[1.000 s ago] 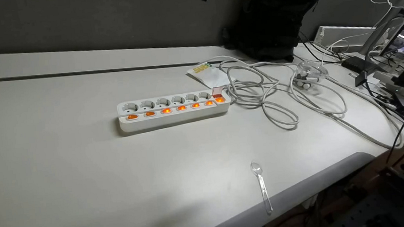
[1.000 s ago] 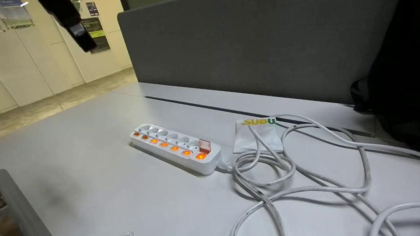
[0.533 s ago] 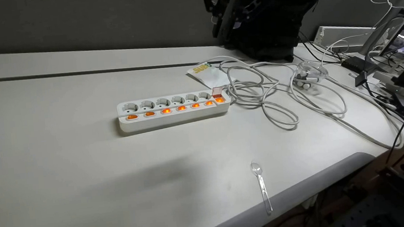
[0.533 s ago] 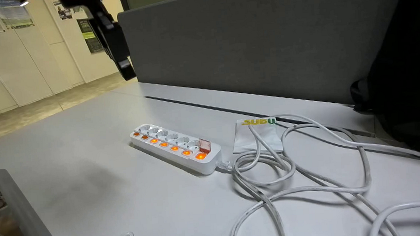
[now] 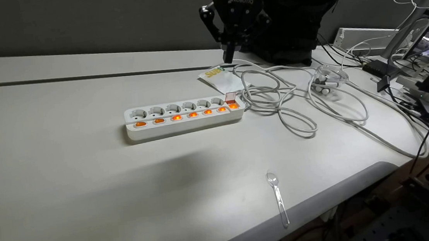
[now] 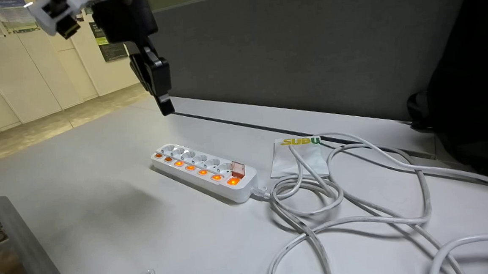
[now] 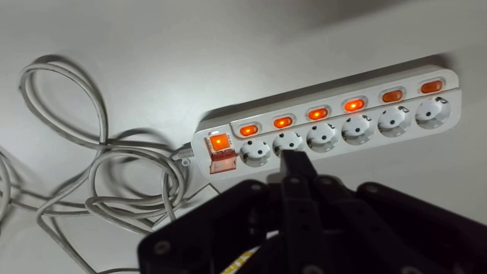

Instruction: Turn off the third switch from the right side of the adapter

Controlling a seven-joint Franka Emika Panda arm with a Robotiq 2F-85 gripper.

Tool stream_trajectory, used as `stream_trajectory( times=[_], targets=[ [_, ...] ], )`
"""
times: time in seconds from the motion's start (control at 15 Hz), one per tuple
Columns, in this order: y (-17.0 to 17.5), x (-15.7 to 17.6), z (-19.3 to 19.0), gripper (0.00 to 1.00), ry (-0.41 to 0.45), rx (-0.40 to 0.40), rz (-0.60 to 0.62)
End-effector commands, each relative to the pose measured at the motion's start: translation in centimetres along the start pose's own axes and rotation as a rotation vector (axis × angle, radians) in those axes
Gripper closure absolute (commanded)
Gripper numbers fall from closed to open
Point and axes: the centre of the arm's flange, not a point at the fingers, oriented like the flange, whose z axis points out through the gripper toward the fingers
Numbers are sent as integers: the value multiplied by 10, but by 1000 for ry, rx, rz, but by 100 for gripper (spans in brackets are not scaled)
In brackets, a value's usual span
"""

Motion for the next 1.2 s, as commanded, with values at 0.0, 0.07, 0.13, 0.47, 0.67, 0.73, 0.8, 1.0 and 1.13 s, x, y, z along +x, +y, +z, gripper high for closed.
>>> stream_trajectory(
  times=[0.0, 0.07, 0.13, 0.47, 0.67, 0.73, 0.8, 1.0, 1.13],
  targets=[
    [-7, 10, 17, 100, 10, -92, 25],
    [-7, 9, 23, 100, 15, -114, 23],
    [-7, 9, 30, 100, 15, -131, 22],
    [-1, 1, 37, 99, -1, -124, -7],
    [-1, 3, 36, 99, 2, -124, -7],
    [-1, 3, 36, 100, 3, -124, -6],
    [-2, 4, 40, 100, 6, -127, 0],
    [1, 14, 56, 100, -17, -121, -4],
    [5, 19, 71, 100, -30, -128, 2]
  ],
)
